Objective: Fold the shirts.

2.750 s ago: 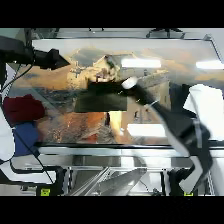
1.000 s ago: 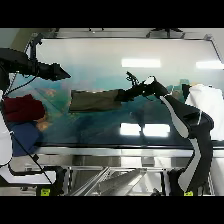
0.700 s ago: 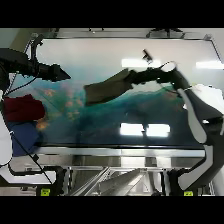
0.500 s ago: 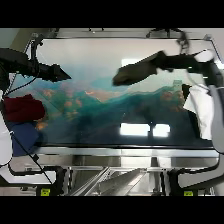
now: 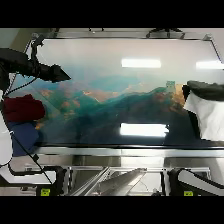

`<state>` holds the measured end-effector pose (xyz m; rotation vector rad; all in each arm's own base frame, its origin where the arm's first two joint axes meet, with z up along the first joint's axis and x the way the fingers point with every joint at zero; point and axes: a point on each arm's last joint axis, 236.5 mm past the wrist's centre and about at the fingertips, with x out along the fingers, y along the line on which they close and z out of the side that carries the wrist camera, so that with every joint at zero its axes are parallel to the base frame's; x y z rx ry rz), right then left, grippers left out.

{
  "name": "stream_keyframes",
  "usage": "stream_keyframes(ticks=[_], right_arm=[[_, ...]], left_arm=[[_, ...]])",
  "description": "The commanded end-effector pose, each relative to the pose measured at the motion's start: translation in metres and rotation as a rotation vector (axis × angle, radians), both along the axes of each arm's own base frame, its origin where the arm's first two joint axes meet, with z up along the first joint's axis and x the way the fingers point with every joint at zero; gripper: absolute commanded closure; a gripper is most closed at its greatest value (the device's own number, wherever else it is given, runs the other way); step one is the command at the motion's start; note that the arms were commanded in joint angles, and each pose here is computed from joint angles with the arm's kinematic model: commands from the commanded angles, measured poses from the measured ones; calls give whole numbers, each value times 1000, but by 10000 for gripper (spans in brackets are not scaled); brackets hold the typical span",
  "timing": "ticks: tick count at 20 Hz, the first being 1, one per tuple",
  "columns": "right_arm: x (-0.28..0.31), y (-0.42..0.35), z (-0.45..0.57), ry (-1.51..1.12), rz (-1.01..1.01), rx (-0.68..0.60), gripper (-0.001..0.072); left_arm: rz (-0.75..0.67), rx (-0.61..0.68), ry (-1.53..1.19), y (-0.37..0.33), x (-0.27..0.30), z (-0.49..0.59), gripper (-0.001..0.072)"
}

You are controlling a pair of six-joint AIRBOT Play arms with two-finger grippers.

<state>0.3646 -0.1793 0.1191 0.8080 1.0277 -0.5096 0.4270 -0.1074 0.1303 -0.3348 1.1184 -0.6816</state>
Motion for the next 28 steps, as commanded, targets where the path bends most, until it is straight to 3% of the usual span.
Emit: stream_keyframes(ticks=[1,6,7,9,15,16,17,18,23,28], right_arm=[[-102,-15,-65,316,-139,-11,680],[-132,-10,-119,378,-195,37,671],[-131,-12,-119,370,-198,32,589],[-132,-11,-119,376,-193,36,-3],[-104,-2,-70,272,-103,58,20],[-91,8,-57,215,-86,94,197],[-74,22,-41,135,-37,132,526],[-57,39,-26,54,21,164,674],[-33,131,8,-62,295,178,678],[-54,252,-11,-83,686,74,681]], left_arm=[[-4,1,4,0,-1,-1,689],[-5,0,6,0,-2,-1,689],[-8,0,9,-1,-3,-1,689],[-9,0,9,-1,-3,-1,689],[-8,-1,6,-1,-2,0,689],[-8,1,-3,0,-1,3,689],[-8,2,-21,0,1,10,689],[-1,3,-43,0,4,19,689],[22,0,-95,-1,2,55,689],[21,-21,47,-31,-76,0,689]])
